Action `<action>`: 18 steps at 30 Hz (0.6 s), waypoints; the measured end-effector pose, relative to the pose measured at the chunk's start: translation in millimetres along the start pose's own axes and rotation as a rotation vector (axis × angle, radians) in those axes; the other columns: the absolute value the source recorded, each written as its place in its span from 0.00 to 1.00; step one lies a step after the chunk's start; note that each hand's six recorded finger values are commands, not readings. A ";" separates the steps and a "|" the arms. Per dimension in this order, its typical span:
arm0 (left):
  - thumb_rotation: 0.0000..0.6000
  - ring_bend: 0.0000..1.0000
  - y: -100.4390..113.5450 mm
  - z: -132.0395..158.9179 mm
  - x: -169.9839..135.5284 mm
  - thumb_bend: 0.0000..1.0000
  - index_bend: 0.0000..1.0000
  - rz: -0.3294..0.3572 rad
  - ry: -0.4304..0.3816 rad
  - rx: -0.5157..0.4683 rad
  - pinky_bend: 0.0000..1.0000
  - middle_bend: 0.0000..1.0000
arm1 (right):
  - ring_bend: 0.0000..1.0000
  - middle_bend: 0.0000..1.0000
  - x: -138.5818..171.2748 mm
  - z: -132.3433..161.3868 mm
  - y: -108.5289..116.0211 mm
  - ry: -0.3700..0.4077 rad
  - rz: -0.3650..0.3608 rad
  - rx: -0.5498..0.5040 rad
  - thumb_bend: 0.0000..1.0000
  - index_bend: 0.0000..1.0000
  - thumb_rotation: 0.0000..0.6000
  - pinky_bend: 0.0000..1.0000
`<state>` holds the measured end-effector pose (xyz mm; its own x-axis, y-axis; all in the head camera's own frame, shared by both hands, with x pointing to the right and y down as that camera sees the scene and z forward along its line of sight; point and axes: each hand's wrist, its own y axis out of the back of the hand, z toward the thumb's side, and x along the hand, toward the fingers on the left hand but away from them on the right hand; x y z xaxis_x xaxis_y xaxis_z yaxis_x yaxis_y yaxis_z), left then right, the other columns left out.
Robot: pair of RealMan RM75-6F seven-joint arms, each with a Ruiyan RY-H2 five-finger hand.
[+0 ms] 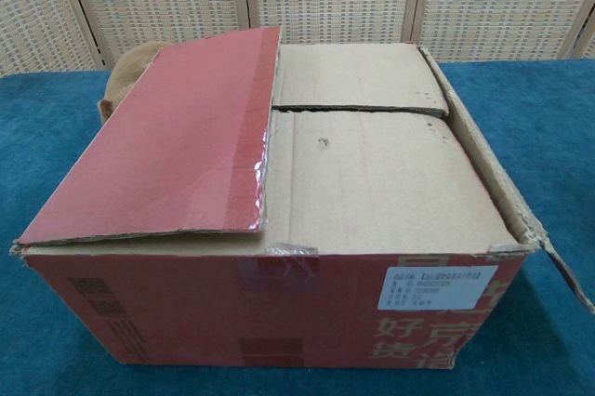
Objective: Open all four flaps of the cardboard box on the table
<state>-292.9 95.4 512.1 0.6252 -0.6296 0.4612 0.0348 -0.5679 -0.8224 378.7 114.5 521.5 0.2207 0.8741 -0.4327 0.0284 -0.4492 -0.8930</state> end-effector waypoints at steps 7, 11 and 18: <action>1.00 0.00 9.8 22.3 40.1 1.00 0.24 -0.048 -0.118 -0.022 0.00 0.10 | 0.00 0.00 5.2 -5.1 -5.5 -0.023 0.004 -0.018 1.00 0.00 1.00 0.00; 1.00 0.02 12.9 39.2 61.4 1.00 0.25 -0.080 -0.180 0.003 0.00 0.14 | 0.00 0.00 7.5 -8.0 -7.3 -0.033 0.004 -0.027 1.00 0.00 1.00 0.00; 1.00 0.04 8.5 71.4 93.0 1.00 0.27 -0.145 -0.266 0.010 0.00 0.17 | 0.00 0.00 10.7 -12.2 -8.6 -0.047 0.004 -0.036 1.00 0.00 1.00 0.00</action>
<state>-178.8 69.9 524.2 0.7951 -0.3808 0.4720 0.1454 -0.6358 -0.7580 392.7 125.5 526.0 0.1746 0.8796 -0.4425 0.0627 -0.4584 -0.8865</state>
